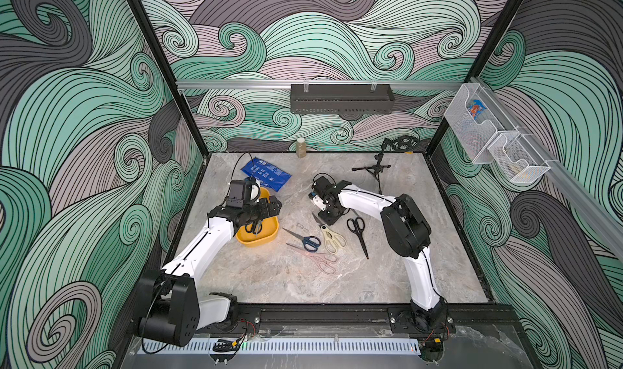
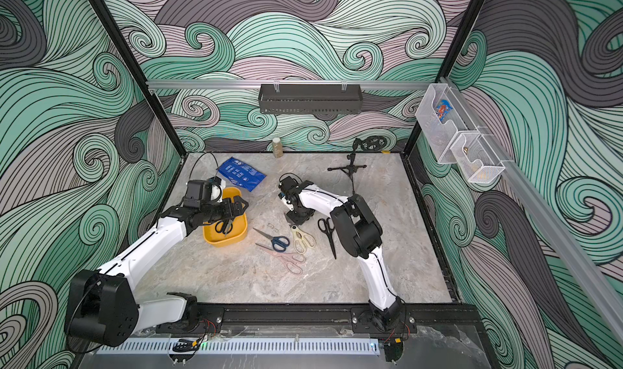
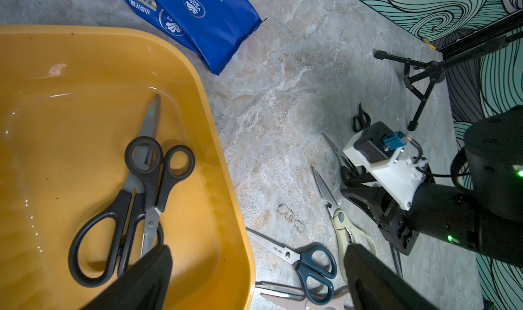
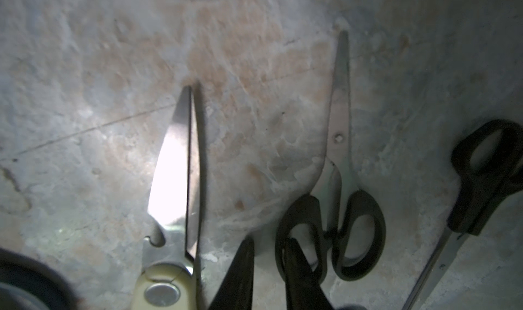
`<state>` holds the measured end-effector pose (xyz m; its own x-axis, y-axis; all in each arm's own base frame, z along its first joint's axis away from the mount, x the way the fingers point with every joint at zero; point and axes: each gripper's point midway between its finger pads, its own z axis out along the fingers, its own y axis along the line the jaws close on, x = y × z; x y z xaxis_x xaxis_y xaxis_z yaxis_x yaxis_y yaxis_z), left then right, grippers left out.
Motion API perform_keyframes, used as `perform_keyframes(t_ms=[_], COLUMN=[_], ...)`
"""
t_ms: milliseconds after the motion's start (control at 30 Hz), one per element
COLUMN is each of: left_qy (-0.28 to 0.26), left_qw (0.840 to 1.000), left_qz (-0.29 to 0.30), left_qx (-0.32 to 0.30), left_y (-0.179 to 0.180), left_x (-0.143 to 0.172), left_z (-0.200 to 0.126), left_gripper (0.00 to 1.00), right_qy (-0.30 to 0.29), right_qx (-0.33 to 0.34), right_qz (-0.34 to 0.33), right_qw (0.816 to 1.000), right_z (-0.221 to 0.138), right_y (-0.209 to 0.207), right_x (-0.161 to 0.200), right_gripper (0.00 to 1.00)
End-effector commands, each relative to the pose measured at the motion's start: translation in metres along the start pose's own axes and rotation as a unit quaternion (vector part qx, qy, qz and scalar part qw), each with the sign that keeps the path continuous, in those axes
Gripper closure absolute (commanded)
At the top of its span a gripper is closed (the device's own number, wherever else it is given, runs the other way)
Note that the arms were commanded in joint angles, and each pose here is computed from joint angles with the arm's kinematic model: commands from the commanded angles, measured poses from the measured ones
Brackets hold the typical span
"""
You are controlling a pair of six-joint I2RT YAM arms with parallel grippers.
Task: Put the scissors into the storage box
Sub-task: Pick up the scissors from the center of the board.
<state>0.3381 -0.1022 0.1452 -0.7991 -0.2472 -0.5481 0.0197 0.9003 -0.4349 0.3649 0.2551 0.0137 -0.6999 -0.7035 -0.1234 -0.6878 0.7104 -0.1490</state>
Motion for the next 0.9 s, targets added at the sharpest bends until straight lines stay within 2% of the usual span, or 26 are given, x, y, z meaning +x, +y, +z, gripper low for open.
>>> perform_keyframes(t_ms=[0,167,300,467,600,700,867], left_qy=[-0.011,-0.015,-0.017,-0.024,-0.034,-0.044,-0.064], left_qw=[1.0,1.0,1.0,1.0,0.999,0.999,0.998], left_qz=[0.004,0.004,0.003,0.0,-0.006,-0.012,-0.028], left_qx=[-0.004,-0.005,-0.006,-0.008,-0.005,-0.001,0.006], left_y=[0.001,0.002,0.003,0.005,0.005,0.004,0.004], left_x=[-0.005,-0.005,-0.006,-0.007,-0.012,-0.017,-0.027], left_z=[-0.009,-0.011,-0.012,-0.013,-0.014,-0.014,-0.015], left_gripper=[0.01,0.01,0.01,0.01,0.02,0.02,0.01], right_qy=[0.031,0.048,0.064,0.055,-0.005,-0.067,-0.161], right_qx=[0.01,0.014,0.011,-0.01,-0.035,-0.064,-0.126], right_qz=[0.001,-0.001,-0.002,0.002,0.024,0.042,0.069], right_qw=[0.999,0.999,0.998,0.998,0.999,0.995,0.977], right_z=[0.013,0.025,0.036,0.036,0.007,-0.031,-0.098], right_y=[-0.004,-0.003,-0.001,0.006,0.008,0.01,0.023], right_x=[0.014,0.022,0.03,0.021,-0.01,-0.038,-0.073], right_gripper=[0.82,0.89,1.0,1.0,1.0,1.0,1.0])
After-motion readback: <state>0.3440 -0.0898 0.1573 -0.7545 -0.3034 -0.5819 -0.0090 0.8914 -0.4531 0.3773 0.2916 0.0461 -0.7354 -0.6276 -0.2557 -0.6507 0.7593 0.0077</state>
